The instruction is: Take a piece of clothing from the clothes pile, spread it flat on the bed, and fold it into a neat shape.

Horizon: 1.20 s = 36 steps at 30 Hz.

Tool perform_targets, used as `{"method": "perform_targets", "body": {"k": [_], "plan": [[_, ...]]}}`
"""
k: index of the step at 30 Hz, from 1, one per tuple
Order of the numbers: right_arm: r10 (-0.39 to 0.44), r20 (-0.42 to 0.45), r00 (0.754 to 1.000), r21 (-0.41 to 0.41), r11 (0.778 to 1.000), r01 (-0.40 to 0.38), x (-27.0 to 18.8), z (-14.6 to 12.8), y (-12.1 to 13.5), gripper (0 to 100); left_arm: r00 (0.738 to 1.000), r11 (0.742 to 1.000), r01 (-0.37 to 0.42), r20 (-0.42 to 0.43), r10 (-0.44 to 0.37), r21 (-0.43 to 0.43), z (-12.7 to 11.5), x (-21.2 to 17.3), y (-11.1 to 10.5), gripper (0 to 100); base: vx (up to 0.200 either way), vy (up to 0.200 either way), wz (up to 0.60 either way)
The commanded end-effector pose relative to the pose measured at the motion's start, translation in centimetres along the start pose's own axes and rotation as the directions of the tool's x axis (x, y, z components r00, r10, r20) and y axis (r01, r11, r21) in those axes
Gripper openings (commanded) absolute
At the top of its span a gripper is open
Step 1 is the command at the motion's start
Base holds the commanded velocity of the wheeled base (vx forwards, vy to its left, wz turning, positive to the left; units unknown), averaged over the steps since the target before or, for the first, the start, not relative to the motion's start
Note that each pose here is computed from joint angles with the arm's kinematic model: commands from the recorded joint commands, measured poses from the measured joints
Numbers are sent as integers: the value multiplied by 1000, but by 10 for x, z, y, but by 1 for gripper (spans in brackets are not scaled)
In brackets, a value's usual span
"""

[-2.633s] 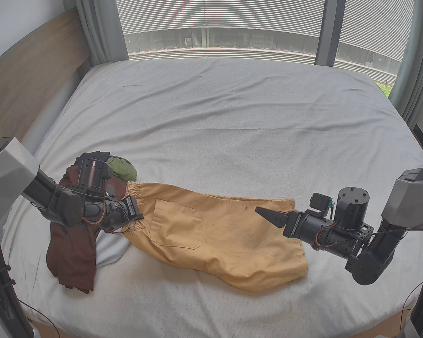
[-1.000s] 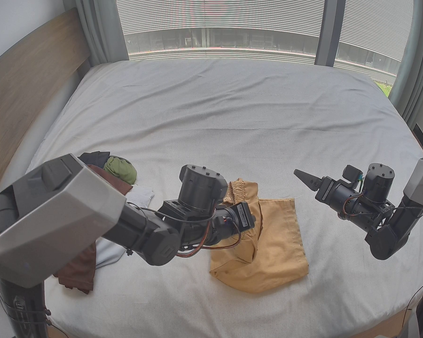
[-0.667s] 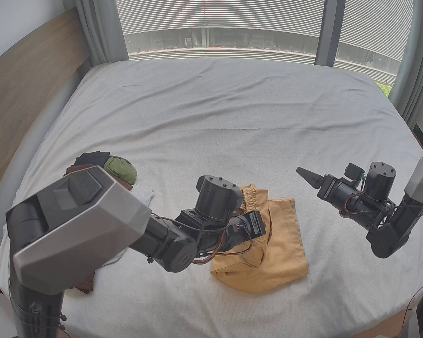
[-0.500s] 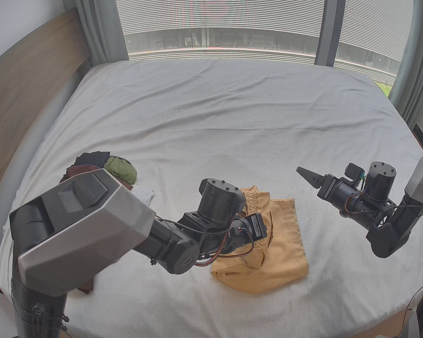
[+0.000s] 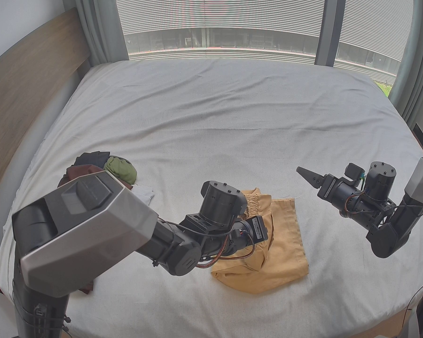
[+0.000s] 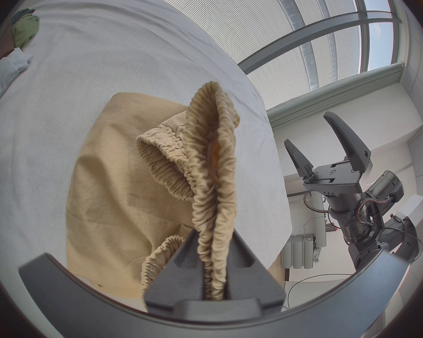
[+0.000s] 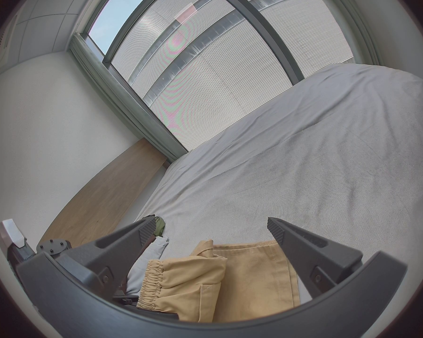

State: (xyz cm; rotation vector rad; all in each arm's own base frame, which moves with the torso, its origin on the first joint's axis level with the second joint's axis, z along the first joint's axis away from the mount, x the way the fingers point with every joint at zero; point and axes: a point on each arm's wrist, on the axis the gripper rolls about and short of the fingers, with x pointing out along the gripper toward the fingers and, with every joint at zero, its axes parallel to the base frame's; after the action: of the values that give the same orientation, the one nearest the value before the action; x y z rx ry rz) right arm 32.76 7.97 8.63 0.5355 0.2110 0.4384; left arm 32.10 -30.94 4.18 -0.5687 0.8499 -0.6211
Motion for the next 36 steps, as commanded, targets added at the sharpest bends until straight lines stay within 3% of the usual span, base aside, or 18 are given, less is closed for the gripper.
{"method": "perform_targets", "body": {"k": [1,10,11,25,33,36], "plan": [[1,0,1000,0,1000,-1,0,0,0,100,1000,1000,0,-3,0,0,-1,1,0,0,0,0,0],[0,2,1000,-1,1000,0,1,0,0,100,1000,1000,-2,-8,2,1,-2,1,-1,0,0,0,0],[1,4,1000,0,1000,-1,1,1,0,100,1000,1000,-3,-7,3,0,-2,1,0,100,0,0,0],[-3,-6,1000,1,1000,3,0,-2,-1,100,999,999,-33,16,33,11,-5,2,3,100,0,0,0],[-10,-42,999,9,1000,11,-3,-10,0,100,993,998,-59,103,59,-1,30,-48,12,100,0,0,0],[-22,-82,996,17,1000,23,-5,-16,1,100,985,994,-102,143,98,24,42,-78,29,100,0,0,0]]}}
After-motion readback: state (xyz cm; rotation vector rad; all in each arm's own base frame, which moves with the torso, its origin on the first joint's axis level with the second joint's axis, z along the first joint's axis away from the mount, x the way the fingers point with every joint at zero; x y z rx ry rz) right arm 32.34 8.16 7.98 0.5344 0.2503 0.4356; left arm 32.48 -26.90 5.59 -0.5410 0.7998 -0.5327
